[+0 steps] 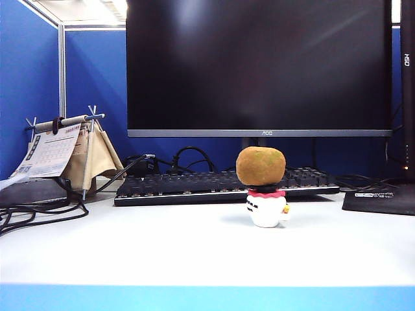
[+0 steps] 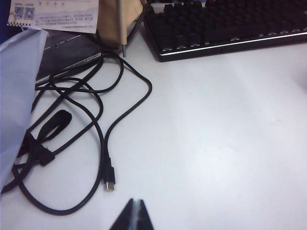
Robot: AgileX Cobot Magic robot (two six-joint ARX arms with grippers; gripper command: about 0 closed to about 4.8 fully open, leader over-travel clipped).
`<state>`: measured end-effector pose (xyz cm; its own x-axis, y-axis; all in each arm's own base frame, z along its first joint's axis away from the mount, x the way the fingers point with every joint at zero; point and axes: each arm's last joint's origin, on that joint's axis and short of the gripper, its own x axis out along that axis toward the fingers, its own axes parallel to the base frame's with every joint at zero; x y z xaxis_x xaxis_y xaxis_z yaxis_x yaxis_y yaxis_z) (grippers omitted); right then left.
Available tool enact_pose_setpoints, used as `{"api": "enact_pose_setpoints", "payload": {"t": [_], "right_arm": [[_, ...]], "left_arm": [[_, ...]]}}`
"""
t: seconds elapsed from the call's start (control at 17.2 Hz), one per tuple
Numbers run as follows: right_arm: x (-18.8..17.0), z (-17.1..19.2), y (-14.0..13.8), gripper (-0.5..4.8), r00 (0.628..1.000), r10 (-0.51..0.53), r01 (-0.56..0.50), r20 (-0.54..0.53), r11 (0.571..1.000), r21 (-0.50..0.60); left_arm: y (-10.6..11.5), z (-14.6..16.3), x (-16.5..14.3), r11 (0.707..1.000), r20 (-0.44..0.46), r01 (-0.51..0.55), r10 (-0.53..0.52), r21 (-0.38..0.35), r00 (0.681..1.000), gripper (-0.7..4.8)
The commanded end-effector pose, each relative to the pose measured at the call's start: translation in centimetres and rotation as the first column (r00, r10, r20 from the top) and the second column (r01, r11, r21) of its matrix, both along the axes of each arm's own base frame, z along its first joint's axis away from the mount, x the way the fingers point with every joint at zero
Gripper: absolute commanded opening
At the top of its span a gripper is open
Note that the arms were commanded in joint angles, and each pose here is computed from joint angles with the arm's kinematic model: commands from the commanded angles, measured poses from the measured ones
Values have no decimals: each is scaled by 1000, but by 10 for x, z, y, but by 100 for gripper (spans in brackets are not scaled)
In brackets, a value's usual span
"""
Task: Place the kiwi on top of the doll with a flat head.
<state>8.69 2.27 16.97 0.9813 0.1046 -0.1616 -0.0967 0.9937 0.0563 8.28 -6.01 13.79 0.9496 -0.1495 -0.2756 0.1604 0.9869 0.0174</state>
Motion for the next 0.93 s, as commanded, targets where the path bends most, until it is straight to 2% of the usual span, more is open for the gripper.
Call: {"api": "enact_pose_setpoints", "payload": {"t": [0.06,0.17,0.47,0.58,0.93], "right_arm": [[1,-7,0,-2,1000,-11,11,-17,999,41],[3,-18,1,-2,999,-11,13,-49,999,30],[4,-19,0,-2,998,-49,50,-42,999,23],[3,-19,1,-1,999,1,0,-52,1000,31],[3,-19,1,-1,999,0,1,-48,1000,31]], "left_arm": [[0,-1,0,1000,-9,-4,4,3,1000,-4],[0,-1,0,1000,-9,-3,3,2,1000,-4],[0,-1,0,1000,-9,-3,3,2,1000,-4],[0,-1,0,1000,-9,-3,3,2,1000,-4],[0,-1,0,1000,-9,-3,3,2,1000,-4]]}}
